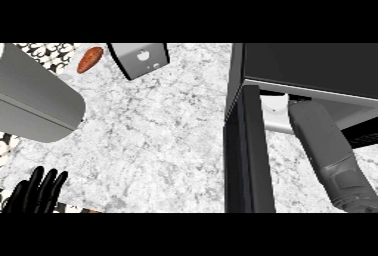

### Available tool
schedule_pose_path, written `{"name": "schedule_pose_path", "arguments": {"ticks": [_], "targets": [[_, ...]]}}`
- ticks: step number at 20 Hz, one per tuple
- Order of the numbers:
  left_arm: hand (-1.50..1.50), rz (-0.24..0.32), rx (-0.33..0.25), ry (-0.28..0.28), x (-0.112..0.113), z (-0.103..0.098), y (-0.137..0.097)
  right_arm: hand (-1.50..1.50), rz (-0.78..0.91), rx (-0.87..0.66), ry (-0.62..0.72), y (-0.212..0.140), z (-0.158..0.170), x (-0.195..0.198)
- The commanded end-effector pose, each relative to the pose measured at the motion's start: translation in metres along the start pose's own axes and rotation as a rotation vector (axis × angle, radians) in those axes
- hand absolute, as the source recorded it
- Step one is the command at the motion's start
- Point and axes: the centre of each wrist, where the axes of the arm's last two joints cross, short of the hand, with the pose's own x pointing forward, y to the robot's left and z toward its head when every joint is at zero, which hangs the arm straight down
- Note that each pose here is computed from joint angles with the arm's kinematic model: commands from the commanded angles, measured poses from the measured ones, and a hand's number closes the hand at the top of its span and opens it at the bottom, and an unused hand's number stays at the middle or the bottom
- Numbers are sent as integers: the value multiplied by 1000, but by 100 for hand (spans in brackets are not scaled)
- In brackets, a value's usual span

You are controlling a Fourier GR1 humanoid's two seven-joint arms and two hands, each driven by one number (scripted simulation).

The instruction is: Pick up the milk, place it into the microwave and close the microwave

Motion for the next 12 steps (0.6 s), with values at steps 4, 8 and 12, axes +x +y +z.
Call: {"name": "schedule_pose_path", "arguments": {"ticks": [4,8,12], "targets": [[-150,-11,-1,-8,-1,-6,-11,-150,-57,57,80,12,-21,17],[-150,0,-8,3,1,-6,-18,-150,-48,71,77,8,-18,10],[-150,-9,7,9,0,-6,-18,-150,-62,45,93,-3,-16,-1]]}}
